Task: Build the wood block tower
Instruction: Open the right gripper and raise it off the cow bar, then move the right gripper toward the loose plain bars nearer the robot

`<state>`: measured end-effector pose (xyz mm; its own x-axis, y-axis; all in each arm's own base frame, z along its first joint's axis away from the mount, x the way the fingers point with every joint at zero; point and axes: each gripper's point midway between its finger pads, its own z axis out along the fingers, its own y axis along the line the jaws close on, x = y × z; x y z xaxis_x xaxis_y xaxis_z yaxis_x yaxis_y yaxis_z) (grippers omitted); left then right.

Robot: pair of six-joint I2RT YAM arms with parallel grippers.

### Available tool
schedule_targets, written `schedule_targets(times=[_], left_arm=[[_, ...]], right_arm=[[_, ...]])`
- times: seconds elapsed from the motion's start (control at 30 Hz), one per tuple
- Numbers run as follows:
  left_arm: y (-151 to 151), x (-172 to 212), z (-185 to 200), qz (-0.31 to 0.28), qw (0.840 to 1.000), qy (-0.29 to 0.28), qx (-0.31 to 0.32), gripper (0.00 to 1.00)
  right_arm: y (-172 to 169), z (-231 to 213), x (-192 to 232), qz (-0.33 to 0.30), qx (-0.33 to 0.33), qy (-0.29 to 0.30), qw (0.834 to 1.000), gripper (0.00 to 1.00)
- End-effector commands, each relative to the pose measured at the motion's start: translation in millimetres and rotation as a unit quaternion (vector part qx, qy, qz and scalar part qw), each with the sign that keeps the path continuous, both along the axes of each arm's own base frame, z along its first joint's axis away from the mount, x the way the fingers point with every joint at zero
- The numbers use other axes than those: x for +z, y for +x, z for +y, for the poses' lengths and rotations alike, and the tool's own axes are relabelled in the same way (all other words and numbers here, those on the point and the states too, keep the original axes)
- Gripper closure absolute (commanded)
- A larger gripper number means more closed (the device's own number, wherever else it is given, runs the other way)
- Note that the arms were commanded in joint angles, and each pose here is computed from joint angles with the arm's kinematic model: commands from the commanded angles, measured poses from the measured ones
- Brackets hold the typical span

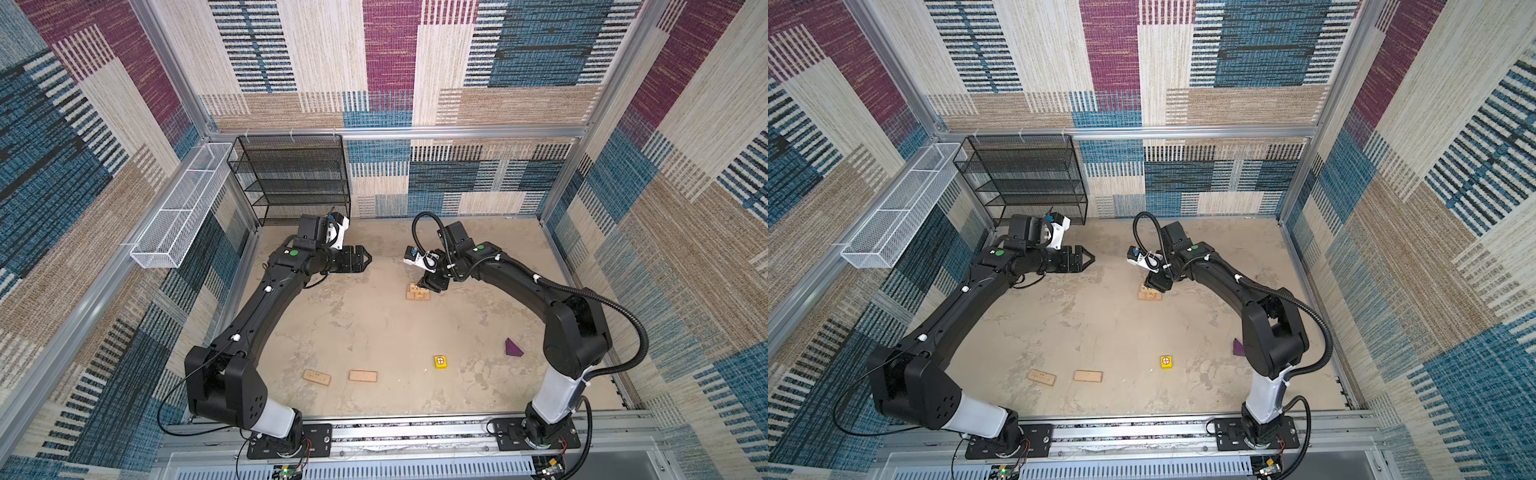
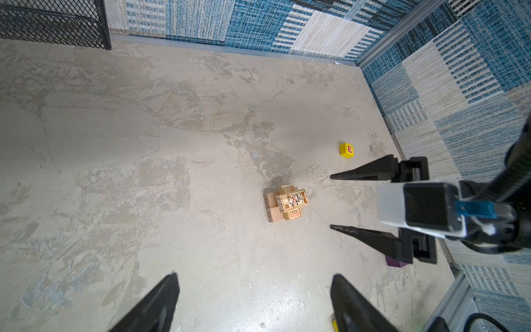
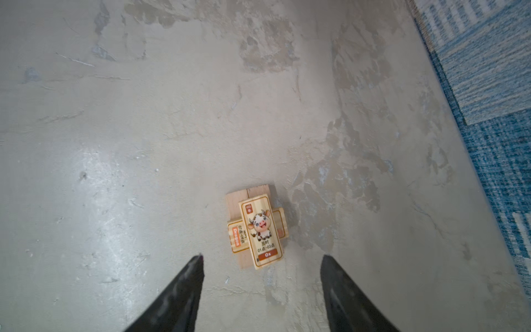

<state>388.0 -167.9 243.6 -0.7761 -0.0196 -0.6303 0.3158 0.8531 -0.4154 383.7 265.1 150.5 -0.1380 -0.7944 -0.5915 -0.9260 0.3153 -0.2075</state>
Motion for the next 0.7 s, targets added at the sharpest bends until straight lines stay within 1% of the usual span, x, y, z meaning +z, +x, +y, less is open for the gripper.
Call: schedule_targets(times=[0.0,0.13,0.3,0.4,0.53,0.67], left_arm=[[1,3,0,-0.006,1.0,-0.004,0.001,0.13],[0,7,1,-0.011,1.0,-0.003,0.001,0.14],[-1,10,5,-0.023,1.0,0.009,0.007,0.14],[-1,12,7,-0.029,0.999,0.012,0.01,0.14],[0,10,10,-0.03,0.999,0.02,0.013,0.14],[2,4,11,-0.025,0.999,0.027,0.016,0.14]], right_arm=[[-5,14,7,-0.02,-0.007,0.015,1.0,0.33],[-22,28,8,-0.024,-0.012,0.032,0.999,0.33],[-31,36,30,-0.044,-0.039,0.085,0.995,0.33],[-37,35,45,-0.052,-0.061,0.115,0.99,0.33],[-47,28,59,-0.049,-0.094,0.151,0.983,0.32],[-62,20,58,-0.039,-0.106,0.172,0.979,0.31]])
